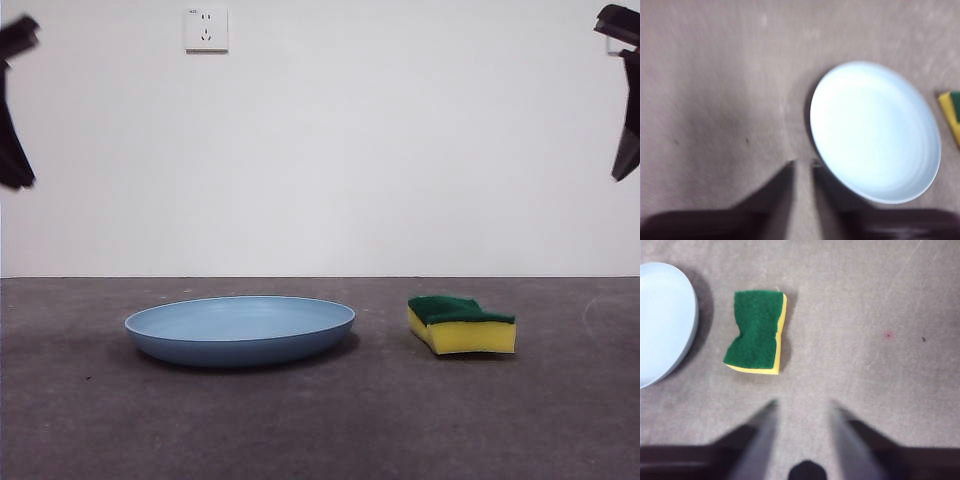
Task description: Pick up the plate,pick up the cloth,clean the plate with the cloth
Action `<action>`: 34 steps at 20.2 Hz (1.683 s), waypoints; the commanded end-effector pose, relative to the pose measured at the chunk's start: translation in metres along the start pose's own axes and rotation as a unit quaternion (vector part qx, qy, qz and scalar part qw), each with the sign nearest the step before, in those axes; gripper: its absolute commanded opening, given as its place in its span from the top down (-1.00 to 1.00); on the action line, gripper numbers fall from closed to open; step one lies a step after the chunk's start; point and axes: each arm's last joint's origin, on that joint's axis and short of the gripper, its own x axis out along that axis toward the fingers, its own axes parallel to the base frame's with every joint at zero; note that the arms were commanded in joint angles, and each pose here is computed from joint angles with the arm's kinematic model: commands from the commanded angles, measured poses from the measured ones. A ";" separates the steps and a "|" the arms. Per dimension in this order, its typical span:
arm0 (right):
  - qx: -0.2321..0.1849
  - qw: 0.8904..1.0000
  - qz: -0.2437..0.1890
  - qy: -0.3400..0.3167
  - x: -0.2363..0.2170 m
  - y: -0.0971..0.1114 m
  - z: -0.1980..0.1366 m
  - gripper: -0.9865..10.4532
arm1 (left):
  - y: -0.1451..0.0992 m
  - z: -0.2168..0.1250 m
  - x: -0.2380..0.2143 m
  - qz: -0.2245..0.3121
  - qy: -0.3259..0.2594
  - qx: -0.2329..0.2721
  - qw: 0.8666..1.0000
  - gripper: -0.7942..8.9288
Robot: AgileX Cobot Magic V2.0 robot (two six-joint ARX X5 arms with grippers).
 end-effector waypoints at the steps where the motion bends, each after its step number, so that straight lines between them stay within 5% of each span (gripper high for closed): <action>1: -0.004 1.000 0.001 -0.002 -0.001 0.000 0.001 0.10 | 0.003 0.000 0.017 -0.035 0.020 0.001 0.999 0.00; 8: 0.018 0.998 0.052 0.009 -0.001 0.003 -0.001 0.11 | 0.000 0.010 0.074 -0.060 0.085 -0.002 0.995 0.00; 14: 0.028 0.998 0.050 0.036 -0.001 0.003 -0.006 0.11 | -0.009 0.030 0.116 -0.034 0.111 0.016 0.993 0.01; 23: 0.033 0.997 0.049 0.053 -0.002 0.003 -0.010 0.11 | -0.010 0.012 0.160 -0.001 0.153 0.028 0.988 0.01; 31: 0.048 0.996 0.048 0.053 -0.002 0.003 -0.009 0.11 | -0.018 0.011 0.163 -0.011 0.149 0.055 0.987 0.87; 34: 0.044 0.997 0.049 0.042 -0.001 0.003 -0.007 0.12 | -0.017 0.010 0.162 -0.011 0.152 0.062 0.986 0.85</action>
